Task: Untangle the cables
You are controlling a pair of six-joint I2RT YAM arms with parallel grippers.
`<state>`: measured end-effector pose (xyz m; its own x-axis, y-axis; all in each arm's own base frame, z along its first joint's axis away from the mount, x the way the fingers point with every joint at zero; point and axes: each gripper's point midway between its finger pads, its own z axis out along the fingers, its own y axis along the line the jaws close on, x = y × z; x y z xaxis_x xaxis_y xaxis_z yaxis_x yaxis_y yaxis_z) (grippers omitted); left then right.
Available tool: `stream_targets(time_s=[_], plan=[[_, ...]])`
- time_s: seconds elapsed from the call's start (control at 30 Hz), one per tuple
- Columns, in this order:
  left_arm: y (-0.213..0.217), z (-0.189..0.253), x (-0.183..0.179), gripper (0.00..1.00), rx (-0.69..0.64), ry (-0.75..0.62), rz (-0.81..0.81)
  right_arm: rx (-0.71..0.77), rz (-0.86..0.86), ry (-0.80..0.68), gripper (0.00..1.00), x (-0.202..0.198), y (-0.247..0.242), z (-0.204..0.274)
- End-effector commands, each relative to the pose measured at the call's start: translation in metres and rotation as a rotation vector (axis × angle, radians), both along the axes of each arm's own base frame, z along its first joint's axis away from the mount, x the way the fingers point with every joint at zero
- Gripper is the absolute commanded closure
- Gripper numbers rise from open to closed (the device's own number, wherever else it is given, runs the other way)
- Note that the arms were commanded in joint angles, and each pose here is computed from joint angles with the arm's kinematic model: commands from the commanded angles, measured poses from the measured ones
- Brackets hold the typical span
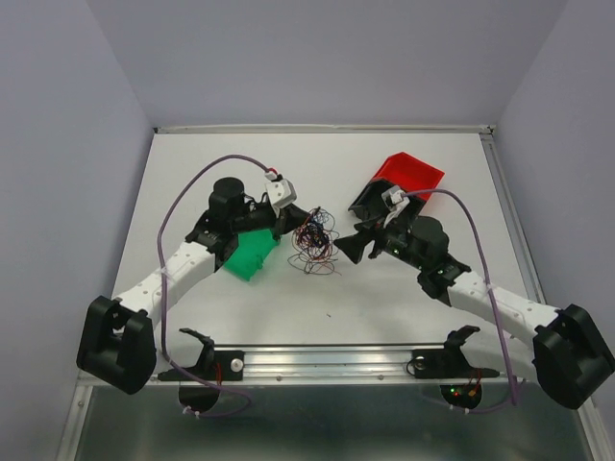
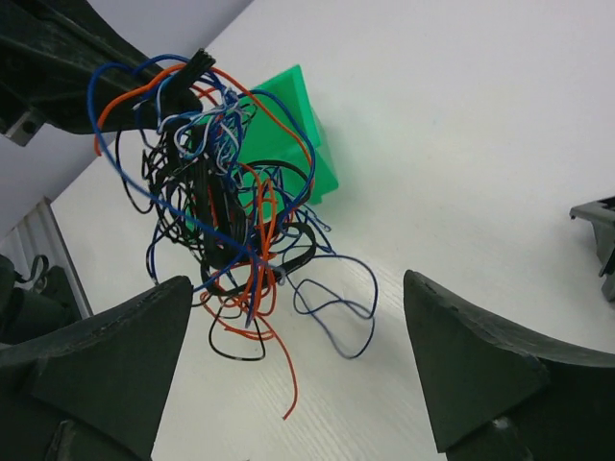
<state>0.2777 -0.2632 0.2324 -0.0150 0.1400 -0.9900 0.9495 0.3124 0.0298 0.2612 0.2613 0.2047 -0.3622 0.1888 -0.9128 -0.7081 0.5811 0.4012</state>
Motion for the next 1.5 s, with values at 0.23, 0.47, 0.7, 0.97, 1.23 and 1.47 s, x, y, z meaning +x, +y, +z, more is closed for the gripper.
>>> stream_targets(time_s=[0.23, 0.47, 0.7, 0.97, 1.23, 1.47], plan=[[-0.027, 0.006, -0.036, 0.91, 0.016, -0.040, -0.241, 0.011, 0.061, -0.074, 0.84, 0.002, 0.023, 0.015], [-0.018, 0.003, -0.020, 0.29, 0.060, -0.119, -0.140, 0.113, -0.056, -0.159, 0.99, -0.006, -0.004, 0.064], [-0.013, 0.005, -0.007, 0.16, 0.061, -0.131, -0.056, 0.151, -0.068, -0.165, 0.99, -0.003, -0.004, 0.138], [-0.014, 0.011, -0.014, 0.09, -0.002, -0.198, -0.071, 0.256, -0.023, -0.219, 0.99, 0.000, 0.009, 0.213], [-0.016, 0.012, -0.022, 0.01, -0.061, -0.221, -0.087, 0.361, -0.021, -0.284, 0.99, -0.004, 0.006, 0.281], [-0.046, 0.027, -0.006, 0.01, -0.135, -0.211, -0.061, 0.447, 0.059, -0.291, 0.99, -0.013, 0.015, 0.331]])
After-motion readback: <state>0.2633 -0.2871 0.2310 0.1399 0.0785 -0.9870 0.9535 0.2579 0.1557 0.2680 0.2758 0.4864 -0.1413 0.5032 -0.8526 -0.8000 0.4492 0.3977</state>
